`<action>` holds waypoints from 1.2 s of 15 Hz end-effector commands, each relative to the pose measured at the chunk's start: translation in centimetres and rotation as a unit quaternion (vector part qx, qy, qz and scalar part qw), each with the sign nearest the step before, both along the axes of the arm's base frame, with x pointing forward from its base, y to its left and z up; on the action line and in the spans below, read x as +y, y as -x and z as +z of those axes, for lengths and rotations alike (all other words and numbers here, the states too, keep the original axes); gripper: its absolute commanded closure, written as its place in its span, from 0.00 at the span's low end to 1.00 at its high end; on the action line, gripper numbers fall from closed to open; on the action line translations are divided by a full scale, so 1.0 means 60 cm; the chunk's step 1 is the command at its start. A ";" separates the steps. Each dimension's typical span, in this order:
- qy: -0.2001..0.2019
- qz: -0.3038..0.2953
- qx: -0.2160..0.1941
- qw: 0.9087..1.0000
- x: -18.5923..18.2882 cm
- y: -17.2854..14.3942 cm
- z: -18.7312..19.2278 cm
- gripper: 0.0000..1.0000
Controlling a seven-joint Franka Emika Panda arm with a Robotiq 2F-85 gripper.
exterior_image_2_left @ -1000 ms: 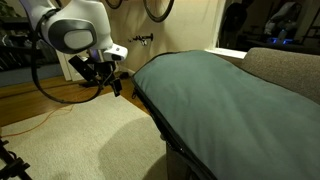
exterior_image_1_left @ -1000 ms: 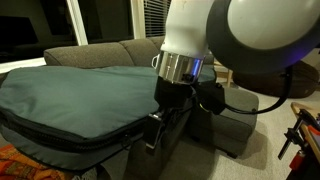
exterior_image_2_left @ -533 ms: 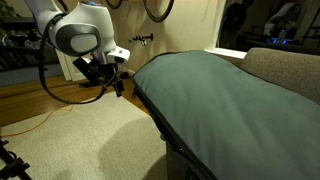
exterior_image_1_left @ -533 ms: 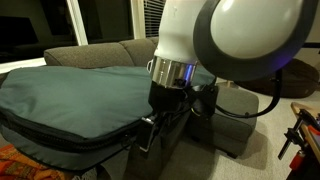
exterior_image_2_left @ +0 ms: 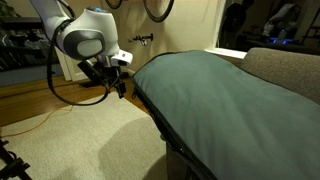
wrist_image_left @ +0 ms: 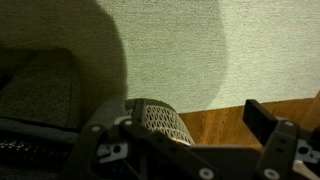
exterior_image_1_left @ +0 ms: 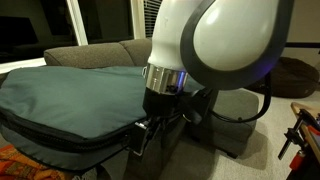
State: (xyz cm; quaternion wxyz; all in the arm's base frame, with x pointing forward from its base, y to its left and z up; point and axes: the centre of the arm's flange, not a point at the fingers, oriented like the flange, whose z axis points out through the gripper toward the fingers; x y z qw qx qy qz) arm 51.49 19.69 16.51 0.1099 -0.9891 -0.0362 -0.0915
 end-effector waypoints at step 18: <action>-0.008 -0.032 -0.016 0.999 -0.013 -0.091 -0.056 0.00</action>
